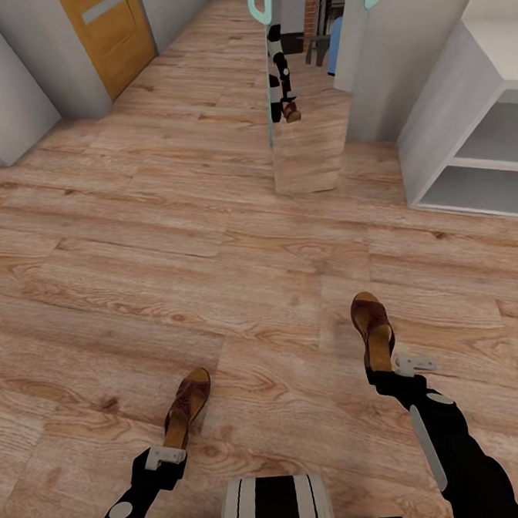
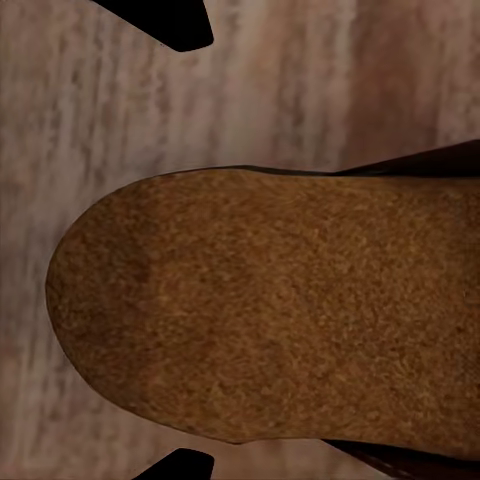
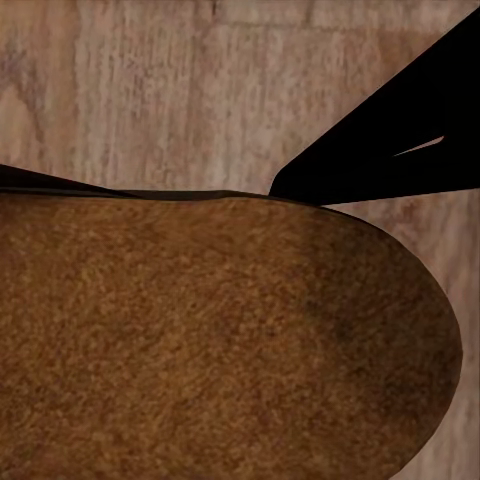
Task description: Pick up the two gym shoes and the two sandals from the corridor floor and place them onto the hallstand (shoe rack) in the corridor, making sure they are on the rack and not on the floor. Arrange them so the two gym shoes are next to each other and the two sandals are next to each other.
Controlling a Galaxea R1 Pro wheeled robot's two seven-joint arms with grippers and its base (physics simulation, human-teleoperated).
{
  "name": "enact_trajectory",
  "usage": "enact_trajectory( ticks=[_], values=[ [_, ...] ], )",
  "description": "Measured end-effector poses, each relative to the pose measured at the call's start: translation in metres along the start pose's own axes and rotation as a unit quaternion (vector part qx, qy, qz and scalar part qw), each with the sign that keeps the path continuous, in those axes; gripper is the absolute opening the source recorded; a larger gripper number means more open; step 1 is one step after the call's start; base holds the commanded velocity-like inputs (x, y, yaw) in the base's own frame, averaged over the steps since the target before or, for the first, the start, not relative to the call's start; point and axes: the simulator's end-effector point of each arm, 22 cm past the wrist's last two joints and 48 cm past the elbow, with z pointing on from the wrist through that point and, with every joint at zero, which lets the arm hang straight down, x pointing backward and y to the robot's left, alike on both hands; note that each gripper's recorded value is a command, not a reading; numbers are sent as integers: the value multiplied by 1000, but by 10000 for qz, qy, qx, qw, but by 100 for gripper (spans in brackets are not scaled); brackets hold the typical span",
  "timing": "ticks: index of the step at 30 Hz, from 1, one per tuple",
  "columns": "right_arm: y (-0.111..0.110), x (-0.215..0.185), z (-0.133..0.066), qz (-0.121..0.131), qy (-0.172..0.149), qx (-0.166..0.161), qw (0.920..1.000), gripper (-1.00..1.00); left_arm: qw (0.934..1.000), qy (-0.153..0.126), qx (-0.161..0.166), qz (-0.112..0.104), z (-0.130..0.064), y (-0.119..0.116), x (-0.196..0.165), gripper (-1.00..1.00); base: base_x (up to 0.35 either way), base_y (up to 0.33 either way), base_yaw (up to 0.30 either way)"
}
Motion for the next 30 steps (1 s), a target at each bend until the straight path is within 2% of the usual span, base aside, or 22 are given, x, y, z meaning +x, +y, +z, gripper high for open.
enact_trajectory(
  ticks=[18, 30],
  values=[
    [-1, 8, 5, -10, 81, 12, 10000, -100, 10000, 74, 8, -1, 2, -1, 8, 100, 1, 0, 0],
    [0, 8, 5, -10, 80, 10, 10000, -100, 10000, 74, 6, -1, 2, -1, 8, 100, 72, 0, 0]
  ],
)
